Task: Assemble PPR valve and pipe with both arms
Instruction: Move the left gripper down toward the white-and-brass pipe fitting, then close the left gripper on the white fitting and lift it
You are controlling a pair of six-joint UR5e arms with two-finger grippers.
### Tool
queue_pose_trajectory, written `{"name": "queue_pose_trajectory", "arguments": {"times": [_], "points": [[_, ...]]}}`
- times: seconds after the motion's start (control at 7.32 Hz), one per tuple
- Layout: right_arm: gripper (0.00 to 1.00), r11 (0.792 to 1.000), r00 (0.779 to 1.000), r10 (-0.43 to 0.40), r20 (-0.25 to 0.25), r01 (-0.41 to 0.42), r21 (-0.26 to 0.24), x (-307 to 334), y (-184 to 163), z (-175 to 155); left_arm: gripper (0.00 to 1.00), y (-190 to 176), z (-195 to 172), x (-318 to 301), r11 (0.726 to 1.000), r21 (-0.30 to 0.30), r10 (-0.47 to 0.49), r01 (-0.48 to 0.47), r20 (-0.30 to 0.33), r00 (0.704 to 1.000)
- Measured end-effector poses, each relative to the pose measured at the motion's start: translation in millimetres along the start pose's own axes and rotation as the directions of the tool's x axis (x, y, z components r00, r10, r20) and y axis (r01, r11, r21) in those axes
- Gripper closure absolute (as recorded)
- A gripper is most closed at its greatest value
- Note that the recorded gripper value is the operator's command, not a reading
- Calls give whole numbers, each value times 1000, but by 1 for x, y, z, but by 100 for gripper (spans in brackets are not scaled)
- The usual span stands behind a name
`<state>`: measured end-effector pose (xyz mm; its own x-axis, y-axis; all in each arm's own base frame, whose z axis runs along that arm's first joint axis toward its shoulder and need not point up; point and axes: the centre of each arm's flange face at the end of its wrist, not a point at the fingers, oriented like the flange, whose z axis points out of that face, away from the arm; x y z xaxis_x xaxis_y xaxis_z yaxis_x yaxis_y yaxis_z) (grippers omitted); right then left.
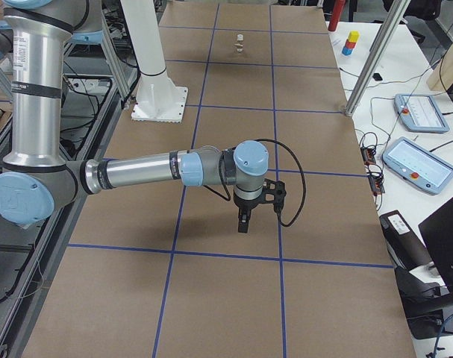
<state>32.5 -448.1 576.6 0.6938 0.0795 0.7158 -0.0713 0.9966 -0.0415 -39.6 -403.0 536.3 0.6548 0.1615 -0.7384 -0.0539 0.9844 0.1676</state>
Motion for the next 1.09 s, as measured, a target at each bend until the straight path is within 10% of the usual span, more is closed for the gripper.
{"name": "queue_pose_trajectory", "arguments": {"times": [1.09], "points": [[0,999,999,-33,3,32,10,-5,-2,4,4,-38,150,168,993,-121,3,1,41,999]]}}
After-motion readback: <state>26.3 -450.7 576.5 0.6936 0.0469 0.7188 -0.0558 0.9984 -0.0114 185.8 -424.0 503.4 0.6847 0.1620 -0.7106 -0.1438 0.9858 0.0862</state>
